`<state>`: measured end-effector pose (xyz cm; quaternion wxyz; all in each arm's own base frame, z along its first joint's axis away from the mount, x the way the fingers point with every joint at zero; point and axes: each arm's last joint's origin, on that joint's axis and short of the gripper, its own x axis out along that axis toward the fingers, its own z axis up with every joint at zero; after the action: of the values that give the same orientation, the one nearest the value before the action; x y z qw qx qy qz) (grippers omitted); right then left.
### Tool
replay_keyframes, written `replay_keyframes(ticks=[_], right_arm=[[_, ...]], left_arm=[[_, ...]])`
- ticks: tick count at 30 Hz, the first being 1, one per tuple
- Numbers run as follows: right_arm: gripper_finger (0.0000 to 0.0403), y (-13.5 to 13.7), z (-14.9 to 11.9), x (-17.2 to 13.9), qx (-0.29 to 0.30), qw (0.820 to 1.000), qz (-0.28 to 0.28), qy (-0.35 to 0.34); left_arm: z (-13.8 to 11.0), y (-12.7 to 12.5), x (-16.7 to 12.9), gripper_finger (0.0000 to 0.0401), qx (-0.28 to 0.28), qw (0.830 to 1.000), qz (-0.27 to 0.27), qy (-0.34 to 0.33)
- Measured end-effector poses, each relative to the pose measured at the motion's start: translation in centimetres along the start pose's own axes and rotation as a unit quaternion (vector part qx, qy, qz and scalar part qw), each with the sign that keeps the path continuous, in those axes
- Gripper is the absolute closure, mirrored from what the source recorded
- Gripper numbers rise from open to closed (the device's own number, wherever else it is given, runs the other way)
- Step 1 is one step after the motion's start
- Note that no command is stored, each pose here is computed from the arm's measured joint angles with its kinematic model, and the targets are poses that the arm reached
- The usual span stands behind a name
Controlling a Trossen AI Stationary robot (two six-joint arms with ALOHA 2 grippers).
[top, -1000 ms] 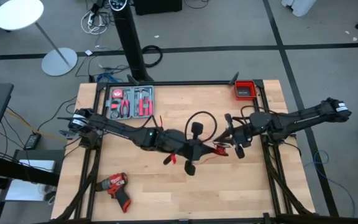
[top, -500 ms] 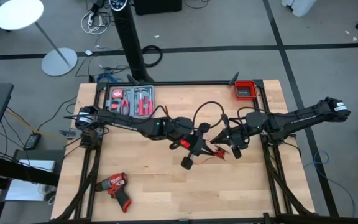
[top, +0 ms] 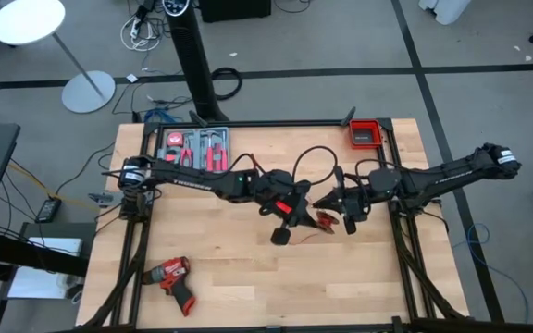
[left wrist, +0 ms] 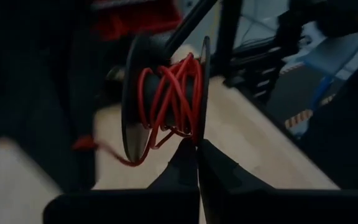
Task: Coil cords
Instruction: Coil the red wire on the black spool
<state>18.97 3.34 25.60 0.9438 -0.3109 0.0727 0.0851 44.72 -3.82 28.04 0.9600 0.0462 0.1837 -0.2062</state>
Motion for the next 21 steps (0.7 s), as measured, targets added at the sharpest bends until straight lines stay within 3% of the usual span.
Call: replay_keyframes(ticks=[9, 15, 21], right_arm=[[0.0394, 0.95, 0.26, -0.2, -0.036, 0.999, 0.001, 0.021], [0.0371, 0.96, 0.23, -0.49, -0.029, 0.999, -0.009, 0.034], [0.0328, 0.94, 0.27, -0.67, 0.001, 1.0, -0.007, 0.031]], left_arm=[[-0.74, 0.68, -0.23, 0.0401, -0.049, 0.997, 0.044, 0.037], [-0.81, 0.7, -0.28, 0.0401, -0.03, 0.999, 0.018, 0.037], [-0.84, 0.3, -0.3, 0.0401, -0.009, 0.998, -0.05, 0.03]])
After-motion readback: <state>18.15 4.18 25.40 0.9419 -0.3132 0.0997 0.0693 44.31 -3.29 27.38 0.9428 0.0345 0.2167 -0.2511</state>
